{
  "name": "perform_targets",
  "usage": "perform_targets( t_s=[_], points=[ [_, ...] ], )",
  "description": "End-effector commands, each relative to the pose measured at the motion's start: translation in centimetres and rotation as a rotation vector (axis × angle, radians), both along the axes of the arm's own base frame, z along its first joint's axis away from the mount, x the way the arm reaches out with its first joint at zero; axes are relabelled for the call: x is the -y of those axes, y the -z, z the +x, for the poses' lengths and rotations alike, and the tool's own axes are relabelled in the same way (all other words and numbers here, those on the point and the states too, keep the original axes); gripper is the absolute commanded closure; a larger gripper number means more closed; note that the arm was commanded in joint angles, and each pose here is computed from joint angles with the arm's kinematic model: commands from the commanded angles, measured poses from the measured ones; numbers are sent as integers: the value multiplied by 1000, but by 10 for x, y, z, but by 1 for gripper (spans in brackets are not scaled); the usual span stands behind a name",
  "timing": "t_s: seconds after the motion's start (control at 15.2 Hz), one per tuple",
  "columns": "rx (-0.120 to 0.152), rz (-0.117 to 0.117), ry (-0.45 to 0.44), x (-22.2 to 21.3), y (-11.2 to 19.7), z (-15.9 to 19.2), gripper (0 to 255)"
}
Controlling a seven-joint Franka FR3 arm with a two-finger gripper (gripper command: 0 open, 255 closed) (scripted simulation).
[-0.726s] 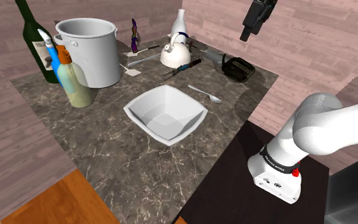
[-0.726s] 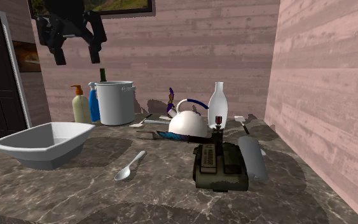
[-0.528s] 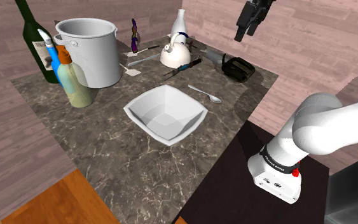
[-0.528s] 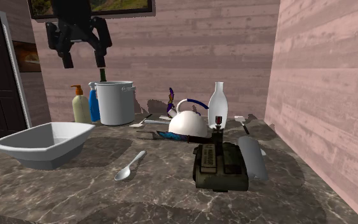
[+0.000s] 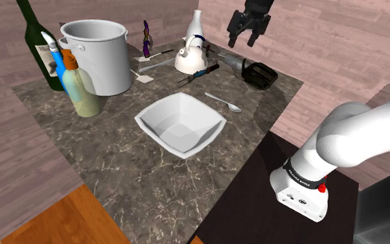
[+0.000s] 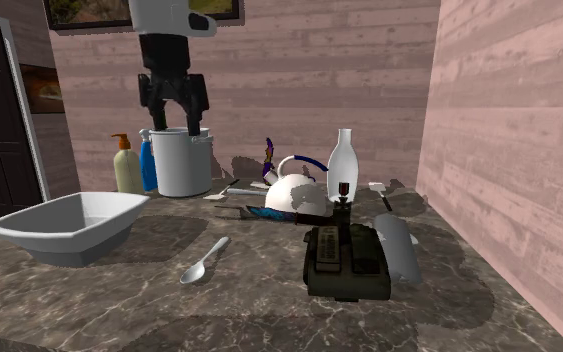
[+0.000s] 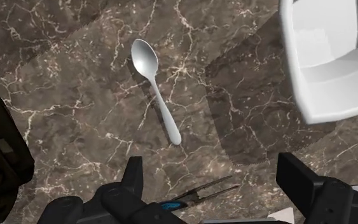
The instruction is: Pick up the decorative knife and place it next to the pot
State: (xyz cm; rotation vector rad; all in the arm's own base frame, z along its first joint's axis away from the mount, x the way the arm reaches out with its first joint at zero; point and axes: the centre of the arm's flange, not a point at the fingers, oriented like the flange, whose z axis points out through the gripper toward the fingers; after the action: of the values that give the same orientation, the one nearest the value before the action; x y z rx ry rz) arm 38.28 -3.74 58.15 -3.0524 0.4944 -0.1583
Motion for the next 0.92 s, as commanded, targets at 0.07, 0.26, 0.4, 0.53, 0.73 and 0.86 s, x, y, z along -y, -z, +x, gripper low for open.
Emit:
perform_targets(
  t_s=[0.07,0.26,0.4,0.53,0.73,0.86],
  points=[
    [13,31,117,22,19,33,0],
    [25,63,230,42,38,60,0],
    [33,84,306,56,51,77,0],
    [41,105,381,72,64,93,0],
    [53,136,494,97,84,115,0],
    [61,157,569,115,98,128,0]
  ],
)
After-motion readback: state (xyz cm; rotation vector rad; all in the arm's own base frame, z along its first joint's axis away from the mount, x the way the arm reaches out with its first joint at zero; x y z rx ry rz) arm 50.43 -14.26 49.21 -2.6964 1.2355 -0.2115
